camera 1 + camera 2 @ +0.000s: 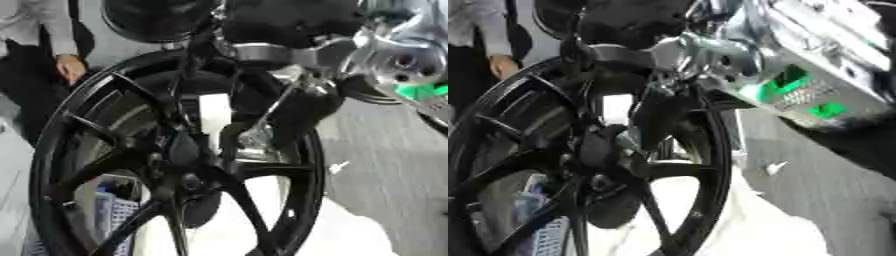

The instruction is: Pull the pin out of the wheel hub.

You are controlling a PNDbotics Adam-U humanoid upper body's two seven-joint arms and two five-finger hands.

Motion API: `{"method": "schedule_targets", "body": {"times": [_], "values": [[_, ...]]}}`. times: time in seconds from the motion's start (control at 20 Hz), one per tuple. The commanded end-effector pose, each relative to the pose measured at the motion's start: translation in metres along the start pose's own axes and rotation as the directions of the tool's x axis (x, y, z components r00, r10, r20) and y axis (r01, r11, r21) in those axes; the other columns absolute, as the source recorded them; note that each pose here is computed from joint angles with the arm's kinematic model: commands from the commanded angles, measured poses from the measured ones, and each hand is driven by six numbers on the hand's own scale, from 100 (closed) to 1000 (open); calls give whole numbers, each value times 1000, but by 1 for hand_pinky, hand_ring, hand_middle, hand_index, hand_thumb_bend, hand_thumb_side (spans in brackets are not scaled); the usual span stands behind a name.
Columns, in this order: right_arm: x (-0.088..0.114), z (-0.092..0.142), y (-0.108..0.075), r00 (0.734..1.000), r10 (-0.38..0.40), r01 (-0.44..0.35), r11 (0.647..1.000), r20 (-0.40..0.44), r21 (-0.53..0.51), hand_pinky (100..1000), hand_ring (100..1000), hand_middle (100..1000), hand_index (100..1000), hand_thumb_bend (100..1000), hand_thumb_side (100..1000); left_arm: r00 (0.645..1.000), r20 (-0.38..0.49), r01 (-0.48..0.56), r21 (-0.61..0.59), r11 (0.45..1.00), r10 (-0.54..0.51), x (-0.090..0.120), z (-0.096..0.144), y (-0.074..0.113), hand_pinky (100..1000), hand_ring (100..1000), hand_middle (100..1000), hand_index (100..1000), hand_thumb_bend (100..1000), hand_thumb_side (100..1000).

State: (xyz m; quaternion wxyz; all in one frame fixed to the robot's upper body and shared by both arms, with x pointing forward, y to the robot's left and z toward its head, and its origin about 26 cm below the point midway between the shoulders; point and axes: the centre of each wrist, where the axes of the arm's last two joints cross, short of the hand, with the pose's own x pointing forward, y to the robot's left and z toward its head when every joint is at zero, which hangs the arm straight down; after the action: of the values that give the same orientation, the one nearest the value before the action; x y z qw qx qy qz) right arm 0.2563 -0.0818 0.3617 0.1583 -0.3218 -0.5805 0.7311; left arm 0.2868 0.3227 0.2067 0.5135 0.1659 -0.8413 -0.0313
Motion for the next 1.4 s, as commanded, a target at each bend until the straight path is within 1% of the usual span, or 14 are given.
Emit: {"method": "schedule_targets", "body": {"times": [0.05,0.25,0.4,0.65,0.95,1.4], "values": [[0,5,-6,992,-69,70,998,-110,0,904,821,762,812,338,328,999,27,19,-2,1000,-19,8,-3,3,866,753,590,746,100,522],[1,3,-3,974,-125,129,992,-187,11,902,824,766,816,346,331,999,26,20,-2,1000,-20,8,-3,3,867,754,591,746,100,527],[0,3,1,963,-156,165,986,-221,23,901,822,763,817,343,335,999,25,19,-4,1000,-19,8,-3,3,868,754,591,746,100,530],[1,1,5,956,-190,205,978,-224,42,895,823,762,826,357,342,999,26,18,-6,1000,-18,8,-4,3,869,755,592,747,100,534],[0,0,8,952,-223,243,967,-211,74,890,834,769,848,406,351,1000,25,16,-7,1000,-16,8,-4,2,870,755,592,747,100,540],[-7,-6,13,941,-245,273,957,-233,94,888,830,765,845,396,352,1000,27,16,-7,1000,-16,8,-4,2,871,756,593,747,100,547]]}}
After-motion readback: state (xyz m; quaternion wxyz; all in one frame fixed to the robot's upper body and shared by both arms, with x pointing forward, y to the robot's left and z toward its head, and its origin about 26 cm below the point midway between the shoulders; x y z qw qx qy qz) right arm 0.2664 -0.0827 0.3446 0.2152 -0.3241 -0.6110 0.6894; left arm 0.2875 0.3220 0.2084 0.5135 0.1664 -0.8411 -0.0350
